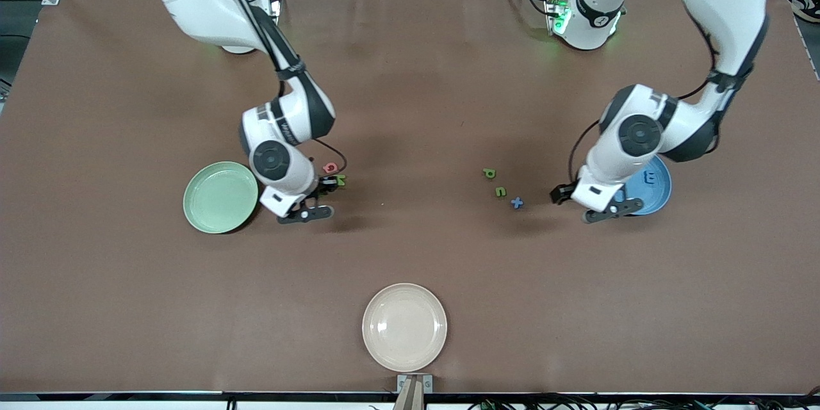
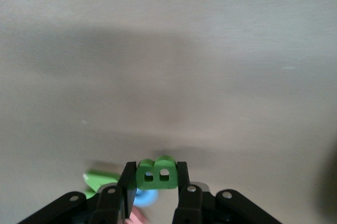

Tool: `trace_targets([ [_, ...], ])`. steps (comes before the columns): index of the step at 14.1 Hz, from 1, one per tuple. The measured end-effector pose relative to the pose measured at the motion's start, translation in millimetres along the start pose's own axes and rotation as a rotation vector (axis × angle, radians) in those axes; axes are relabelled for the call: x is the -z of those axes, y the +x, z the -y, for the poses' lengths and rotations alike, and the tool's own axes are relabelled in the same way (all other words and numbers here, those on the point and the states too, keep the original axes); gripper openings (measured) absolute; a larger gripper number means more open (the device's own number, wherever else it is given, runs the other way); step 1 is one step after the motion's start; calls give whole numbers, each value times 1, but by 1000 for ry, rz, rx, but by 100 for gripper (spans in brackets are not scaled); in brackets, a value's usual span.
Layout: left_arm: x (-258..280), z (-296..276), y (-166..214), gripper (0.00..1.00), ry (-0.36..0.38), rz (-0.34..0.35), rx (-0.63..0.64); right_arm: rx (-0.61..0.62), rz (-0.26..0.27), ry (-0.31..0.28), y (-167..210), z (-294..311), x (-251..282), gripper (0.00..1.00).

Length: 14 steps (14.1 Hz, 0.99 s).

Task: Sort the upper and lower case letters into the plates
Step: 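Drop the B in the green plate while the left gripper grasps blue x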

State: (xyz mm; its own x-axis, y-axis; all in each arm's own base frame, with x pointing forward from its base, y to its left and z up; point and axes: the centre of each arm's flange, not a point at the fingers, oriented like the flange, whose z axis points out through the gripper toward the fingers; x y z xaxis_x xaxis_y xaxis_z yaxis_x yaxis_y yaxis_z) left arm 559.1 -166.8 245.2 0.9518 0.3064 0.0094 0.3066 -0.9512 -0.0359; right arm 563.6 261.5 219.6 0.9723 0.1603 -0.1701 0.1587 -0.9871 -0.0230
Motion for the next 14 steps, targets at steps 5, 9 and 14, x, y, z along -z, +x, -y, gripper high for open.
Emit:
trace_targets([
  [5,-27,-48,-23,100,-40,26,187,63,60,38,-4,-87,58,35],
  [9,-49,-54,-28,100,-60,3,216,92,107,65,-12,-161,47,35],
  [14,-56,-67,-38,99,-69,3,212,65,146,18,-38,-218,0,35],
])
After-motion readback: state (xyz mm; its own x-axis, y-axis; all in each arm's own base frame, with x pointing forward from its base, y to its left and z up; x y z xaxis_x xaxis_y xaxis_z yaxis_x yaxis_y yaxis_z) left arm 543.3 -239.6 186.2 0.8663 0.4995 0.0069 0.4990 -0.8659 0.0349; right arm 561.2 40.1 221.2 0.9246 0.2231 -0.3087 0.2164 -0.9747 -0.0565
